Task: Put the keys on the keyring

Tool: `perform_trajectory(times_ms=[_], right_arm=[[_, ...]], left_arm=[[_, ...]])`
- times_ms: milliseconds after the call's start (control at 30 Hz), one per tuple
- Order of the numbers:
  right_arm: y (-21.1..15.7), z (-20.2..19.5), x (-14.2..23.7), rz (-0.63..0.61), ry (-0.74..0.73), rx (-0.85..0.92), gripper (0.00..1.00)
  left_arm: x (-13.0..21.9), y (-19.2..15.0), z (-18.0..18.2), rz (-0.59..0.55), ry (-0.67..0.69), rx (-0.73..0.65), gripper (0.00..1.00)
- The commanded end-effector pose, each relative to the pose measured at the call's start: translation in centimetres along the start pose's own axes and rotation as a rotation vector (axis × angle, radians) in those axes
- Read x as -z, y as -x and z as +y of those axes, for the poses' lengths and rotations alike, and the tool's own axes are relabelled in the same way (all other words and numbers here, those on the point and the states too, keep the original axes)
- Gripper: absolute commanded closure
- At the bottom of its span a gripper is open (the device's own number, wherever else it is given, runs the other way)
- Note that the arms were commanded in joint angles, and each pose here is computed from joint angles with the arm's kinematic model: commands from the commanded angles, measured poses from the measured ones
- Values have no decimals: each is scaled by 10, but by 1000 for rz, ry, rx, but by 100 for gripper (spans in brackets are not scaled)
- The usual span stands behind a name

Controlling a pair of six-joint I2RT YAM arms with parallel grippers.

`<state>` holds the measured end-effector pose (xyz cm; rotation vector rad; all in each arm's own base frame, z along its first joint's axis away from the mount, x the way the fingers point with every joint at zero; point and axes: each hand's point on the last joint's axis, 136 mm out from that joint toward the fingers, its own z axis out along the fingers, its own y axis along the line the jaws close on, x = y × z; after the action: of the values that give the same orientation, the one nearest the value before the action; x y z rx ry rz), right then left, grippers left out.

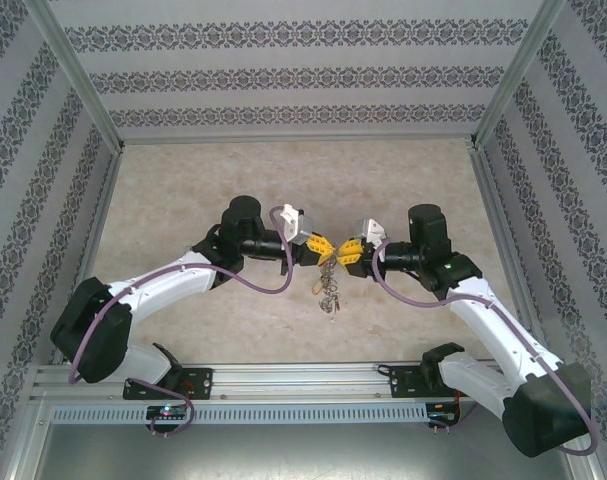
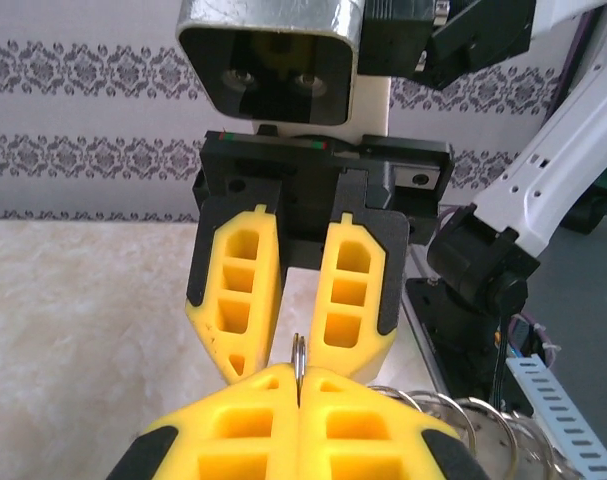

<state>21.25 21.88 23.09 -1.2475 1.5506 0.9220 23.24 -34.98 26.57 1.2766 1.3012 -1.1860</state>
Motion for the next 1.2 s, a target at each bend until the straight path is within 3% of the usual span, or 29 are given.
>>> perform_trajectory(times_ms=[0, 233, 400, 567, 700, 900, 1033, 1100, 1133, 1167], right_arm=[[12, 9, 4, -61, 32, 29, 76], [24, 12, 9, -93, 21, 61, 75], [22, 13, 8, -89, 33, 52, 82], [15, 11, 5, -79, 30, 38, 77], [24, 10, 6, -98, 30, 34, 79], [27, 10, 4, -87, 44, 41, 100], [28, 11, 4, -81, 43, 39, 100], [25, 9, 5, -49, 20, 23, 100], [19, 7, 6, -15, 4, 8, 100], [14, 5, 6, 16, -11, -8, 100]], left_arm=[[-2, 21, -3, -73, -47, -45, 100], [-5, 18, -3, -70, -59, -30, 100], [-5, 21, -3, -85, -52, -33, 100], [-4, 24, -4, -99, -49, -40, 100], [-4, 26, -6, -109, -63, -40, 100], [-6, 27, -6, -110, -72, -38, 100], [-7, 18, 0, -91, -41, -12, 100], [-6, 11, 4, -75, -14, -1, 93], [-6, 6, 6, -59, 3, 0, 80], [-5, 1, 7, -42, 9, 3, 74]])
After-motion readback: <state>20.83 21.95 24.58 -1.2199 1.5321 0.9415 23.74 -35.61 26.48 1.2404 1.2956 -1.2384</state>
